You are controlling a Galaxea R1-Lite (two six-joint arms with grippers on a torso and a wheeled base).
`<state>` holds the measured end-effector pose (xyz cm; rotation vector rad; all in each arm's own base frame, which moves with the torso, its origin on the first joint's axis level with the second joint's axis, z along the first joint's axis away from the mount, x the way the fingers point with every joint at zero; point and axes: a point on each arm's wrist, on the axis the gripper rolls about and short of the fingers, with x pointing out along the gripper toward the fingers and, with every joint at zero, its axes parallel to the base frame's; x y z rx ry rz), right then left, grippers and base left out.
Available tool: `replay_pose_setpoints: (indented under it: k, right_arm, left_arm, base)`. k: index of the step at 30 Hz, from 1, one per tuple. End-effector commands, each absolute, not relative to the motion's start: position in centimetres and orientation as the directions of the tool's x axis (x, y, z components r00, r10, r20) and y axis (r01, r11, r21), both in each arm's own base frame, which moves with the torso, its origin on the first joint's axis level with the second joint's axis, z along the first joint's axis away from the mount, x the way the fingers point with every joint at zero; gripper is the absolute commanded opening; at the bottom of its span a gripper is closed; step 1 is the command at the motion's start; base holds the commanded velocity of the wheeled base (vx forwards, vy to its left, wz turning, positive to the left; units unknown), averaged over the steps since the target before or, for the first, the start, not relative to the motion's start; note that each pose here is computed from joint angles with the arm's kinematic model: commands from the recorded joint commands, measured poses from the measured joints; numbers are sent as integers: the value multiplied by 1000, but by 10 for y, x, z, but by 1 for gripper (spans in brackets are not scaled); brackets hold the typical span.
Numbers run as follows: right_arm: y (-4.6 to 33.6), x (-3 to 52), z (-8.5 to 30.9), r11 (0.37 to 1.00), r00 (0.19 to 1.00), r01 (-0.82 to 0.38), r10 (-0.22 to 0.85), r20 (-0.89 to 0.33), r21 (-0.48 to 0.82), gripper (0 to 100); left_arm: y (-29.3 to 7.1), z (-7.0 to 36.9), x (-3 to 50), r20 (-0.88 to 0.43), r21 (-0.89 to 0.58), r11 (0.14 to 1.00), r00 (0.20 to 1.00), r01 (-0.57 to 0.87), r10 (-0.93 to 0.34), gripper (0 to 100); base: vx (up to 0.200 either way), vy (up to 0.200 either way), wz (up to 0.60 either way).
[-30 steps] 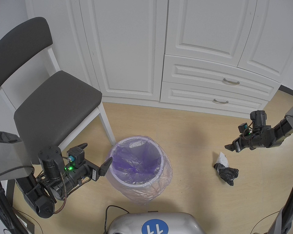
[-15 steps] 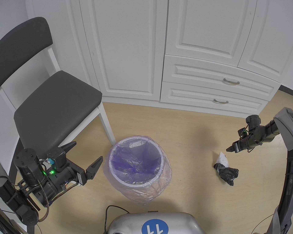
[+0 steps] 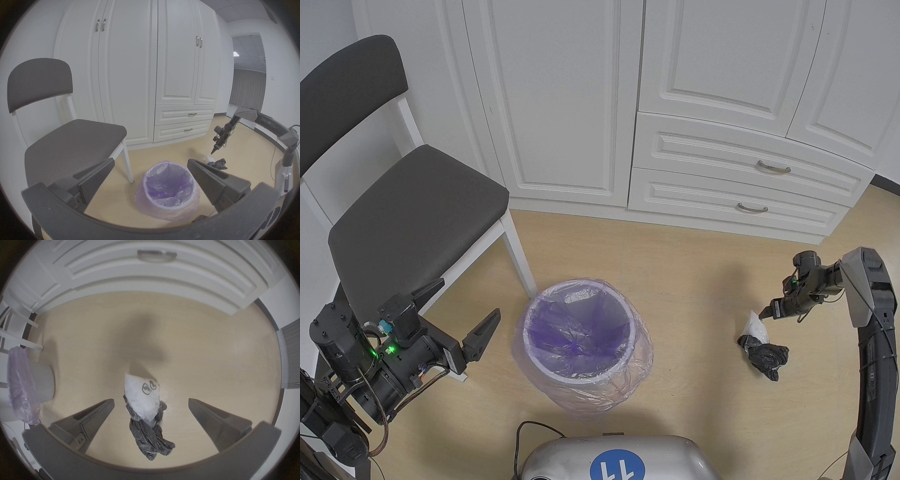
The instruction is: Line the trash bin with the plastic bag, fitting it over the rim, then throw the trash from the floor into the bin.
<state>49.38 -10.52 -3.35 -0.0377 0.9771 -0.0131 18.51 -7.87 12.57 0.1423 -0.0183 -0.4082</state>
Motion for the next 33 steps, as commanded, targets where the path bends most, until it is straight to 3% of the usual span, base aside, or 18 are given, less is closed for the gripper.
replay_pose_setpoints:
  k: [1,31,32,33]
  right_arm:
    - [-102,494,-100,1000,445,5,-4,-895,-2,100]
    - [-86,491,-114,1000,389,-19,9,-921,1,100]
    - [-86,491,-114,1000,389,-19,9,-921,1,0]
    - [-86,491,-114,1000,389,-19,9,-921,1,0]
  left_arm:
    - [-77,133,181,26,147,910,918,388,-395,100]
    - [-80,127,176,-3,166,895,908,414,-419,100]
    - [-80,127,176,-5,168,895,908,414,-419,100]
    - [-80,127,176,-3,168,895,908,414,-419,100]
  base:
    - [0,0,0]
    - [0,0,0]
    - [0,0,0]
    - [0,0,0]
